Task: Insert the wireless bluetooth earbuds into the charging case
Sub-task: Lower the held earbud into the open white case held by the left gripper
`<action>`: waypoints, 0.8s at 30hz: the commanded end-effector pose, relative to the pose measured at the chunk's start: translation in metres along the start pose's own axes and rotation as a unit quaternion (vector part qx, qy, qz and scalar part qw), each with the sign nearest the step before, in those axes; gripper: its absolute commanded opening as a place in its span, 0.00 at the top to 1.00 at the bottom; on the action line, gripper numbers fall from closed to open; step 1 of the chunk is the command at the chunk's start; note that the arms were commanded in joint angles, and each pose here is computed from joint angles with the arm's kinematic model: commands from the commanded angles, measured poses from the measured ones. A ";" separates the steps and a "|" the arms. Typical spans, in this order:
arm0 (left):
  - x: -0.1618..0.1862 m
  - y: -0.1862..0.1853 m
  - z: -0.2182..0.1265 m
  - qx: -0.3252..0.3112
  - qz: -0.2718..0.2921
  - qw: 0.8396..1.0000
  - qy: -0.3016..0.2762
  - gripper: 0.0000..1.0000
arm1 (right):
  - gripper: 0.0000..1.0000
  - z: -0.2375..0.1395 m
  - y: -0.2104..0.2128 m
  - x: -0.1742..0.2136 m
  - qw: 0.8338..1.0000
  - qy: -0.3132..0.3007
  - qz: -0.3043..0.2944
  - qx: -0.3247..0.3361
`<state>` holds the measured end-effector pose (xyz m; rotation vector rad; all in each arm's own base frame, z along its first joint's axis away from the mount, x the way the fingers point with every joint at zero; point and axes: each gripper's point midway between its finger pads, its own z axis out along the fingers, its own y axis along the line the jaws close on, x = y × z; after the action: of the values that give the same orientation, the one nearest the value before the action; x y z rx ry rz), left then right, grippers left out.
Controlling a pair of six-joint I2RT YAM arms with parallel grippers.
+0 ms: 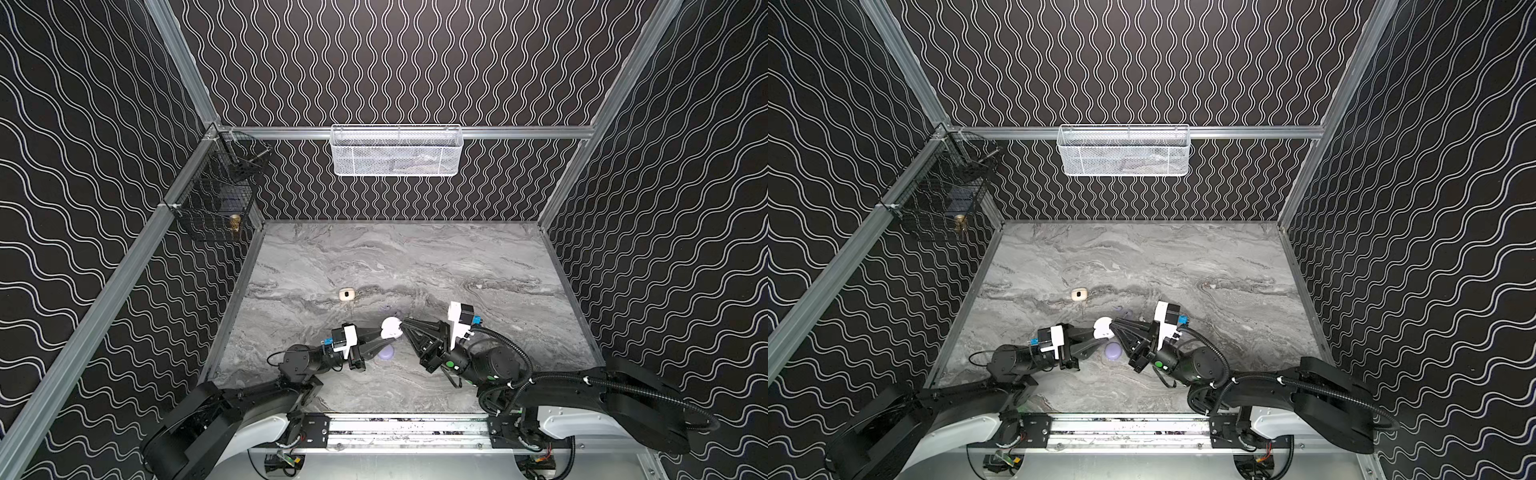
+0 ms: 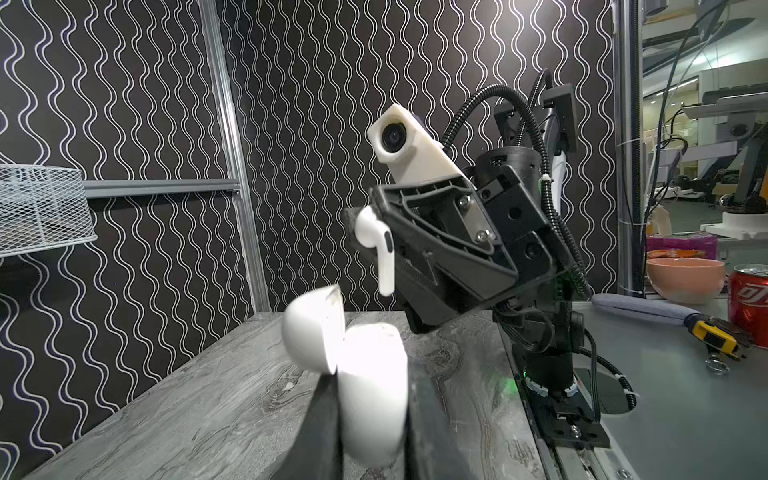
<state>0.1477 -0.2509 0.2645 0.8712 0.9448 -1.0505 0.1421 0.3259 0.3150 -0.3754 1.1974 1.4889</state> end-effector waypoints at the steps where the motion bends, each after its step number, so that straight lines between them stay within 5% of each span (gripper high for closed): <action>1: -0.008 0.000 -0.001 -0.003 0.008 1.000 -0.015 1.00 | 0.94 0.001 0.012 -0.018 0.999 -0.038 0.012 -0.026; 24: -0.011 0.000 -0.004 -0.011 0.015 1.000 -0.020 1.00 | 0.97 0.003 -0.002 0.000 0.998 -0.037 0.045 -0.016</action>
<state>0.1474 -0.2468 0.2660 0.8513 0.9432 -1.0387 0.1466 0.3369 0.3012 -0.3367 1.2140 1.5453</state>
